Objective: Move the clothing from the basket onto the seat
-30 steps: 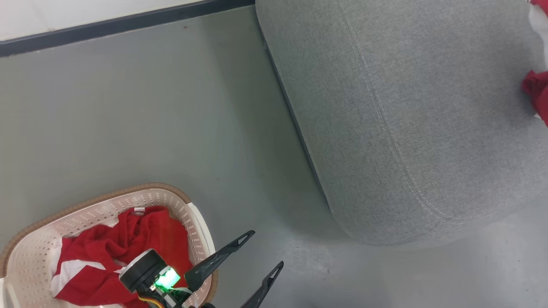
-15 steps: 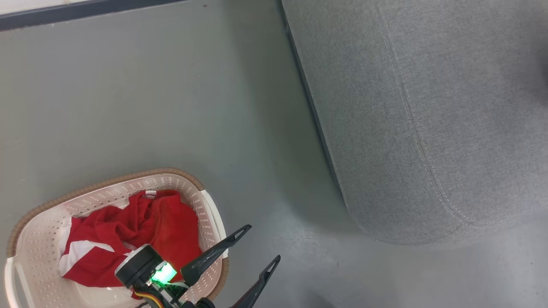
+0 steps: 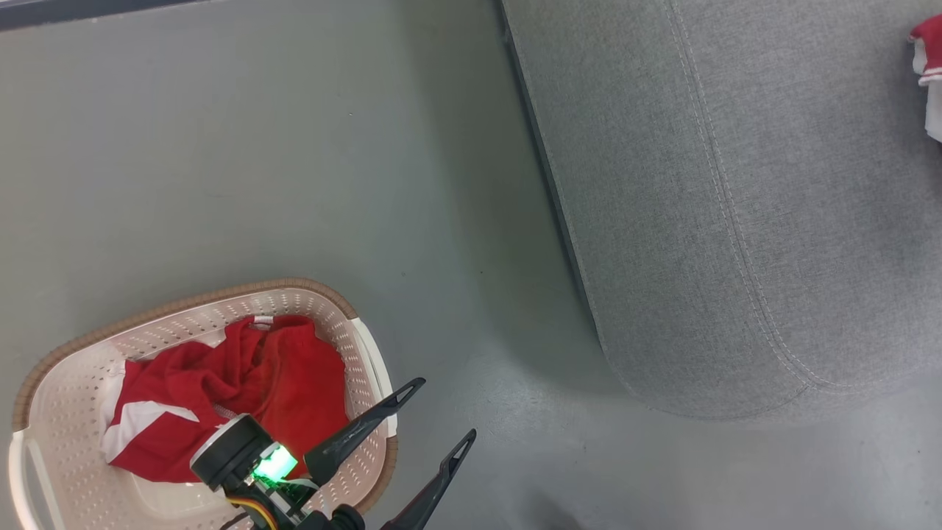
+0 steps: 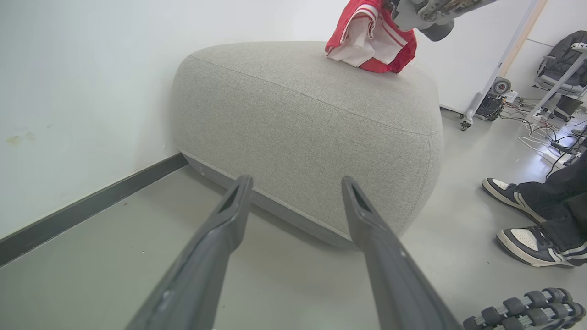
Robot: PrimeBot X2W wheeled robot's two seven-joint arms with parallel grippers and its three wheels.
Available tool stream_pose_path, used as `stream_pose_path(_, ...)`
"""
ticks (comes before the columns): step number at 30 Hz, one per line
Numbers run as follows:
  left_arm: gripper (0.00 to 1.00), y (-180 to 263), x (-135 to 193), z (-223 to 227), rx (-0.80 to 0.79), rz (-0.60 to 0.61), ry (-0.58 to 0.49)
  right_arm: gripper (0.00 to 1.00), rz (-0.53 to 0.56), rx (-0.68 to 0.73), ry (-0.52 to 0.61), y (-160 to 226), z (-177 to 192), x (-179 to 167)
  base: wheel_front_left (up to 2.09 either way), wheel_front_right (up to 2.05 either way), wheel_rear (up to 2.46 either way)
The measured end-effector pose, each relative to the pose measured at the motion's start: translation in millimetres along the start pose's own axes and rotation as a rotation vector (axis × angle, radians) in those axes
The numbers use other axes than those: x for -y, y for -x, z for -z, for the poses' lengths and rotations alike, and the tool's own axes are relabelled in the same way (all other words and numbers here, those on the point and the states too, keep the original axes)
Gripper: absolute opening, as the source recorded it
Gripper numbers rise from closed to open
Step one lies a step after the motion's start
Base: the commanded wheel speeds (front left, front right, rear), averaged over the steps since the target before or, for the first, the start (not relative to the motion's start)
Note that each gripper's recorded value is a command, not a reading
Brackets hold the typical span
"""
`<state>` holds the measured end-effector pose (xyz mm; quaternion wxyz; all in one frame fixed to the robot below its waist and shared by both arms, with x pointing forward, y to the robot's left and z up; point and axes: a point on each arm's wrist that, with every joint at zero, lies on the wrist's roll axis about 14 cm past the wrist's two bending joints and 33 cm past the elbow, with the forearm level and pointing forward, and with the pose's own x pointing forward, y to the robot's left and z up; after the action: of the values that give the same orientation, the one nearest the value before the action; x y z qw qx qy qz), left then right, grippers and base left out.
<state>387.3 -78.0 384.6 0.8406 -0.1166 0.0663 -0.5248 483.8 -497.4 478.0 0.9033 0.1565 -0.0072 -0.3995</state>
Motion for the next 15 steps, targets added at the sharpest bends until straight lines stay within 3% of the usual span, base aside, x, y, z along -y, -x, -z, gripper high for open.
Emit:
stream_pose_path(1, 1.0, 0.0, -0.2, 0.4, -0.001, -0.001, 0.001, 1.0, 0.004, -0.013, 0.018, 0.6, 3.5, 2.2, 0.0, 0.0, 0.0)
stream_pose_path(15, 1.0, -3.7, 3.7, -5.6, 0.005, -0.008, 0.004, 1.0, -0.048, -0.046, 0.189, 6.8, 1.9, -5.2, 0.0, 0.0, 0.0)
